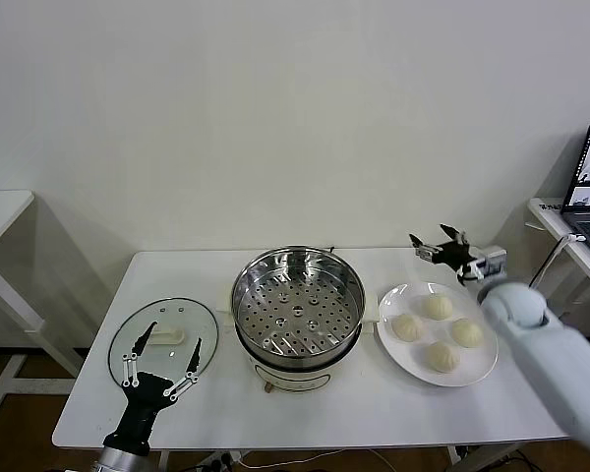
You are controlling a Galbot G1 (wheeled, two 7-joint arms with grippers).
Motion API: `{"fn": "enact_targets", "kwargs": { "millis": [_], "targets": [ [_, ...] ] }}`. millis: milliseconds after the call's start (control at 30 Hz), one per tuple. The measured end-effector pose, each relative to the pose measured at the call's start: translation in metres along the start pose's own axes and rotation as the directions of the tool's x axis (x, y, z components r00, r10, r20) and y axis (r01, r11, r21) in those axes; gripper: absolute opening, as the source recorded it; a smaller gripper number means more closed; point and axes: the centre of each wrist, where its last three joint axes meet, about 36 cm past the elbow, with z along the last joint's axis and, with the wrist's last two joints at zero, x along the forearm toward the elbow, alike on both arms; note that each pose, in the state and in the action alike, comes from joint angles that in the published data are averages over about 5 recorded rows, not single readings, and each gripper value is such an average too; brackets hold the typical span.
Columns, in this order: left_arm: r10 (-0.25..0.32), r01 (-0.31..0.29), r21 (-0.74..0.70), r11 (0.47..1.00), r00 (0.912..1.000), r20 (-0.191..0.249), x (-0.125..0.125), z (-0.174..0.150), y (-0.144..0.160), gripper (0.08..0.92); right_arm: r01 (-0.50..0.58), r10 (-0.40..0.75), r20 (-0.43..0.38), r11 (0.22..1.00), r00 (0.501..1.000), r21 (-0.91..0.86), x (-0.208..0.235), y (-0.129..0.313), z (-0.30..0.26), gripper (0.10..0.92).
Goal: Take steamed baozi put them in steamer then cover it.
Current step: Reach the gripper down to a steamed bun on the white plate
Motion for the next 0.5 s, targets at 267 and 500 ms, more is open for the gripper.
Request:
{"fn": "enact_targets", "kwargs": {
  "millis": [267, 500],
  "targets": [
    [-0.016, 0.016, 0.001, 1.0, 0.9999, 0.001, -0.001, -0.005, 0.0, 0.823, 0.37, -0.292, -0.294, 0.894, 0.91, 0.255, -0.009, -0.053, -0.042, 0.823],
    [-0.024, 0.024, -0.002, 1.0, 0.9997, 0.0, 0.001, -0.008, 0.002, 0.823, 0.573, -0.334, -0.563, 0.754, 0.756, 0.322, -0.024, -0.066, -0.054, 0.823]
  ]
}}
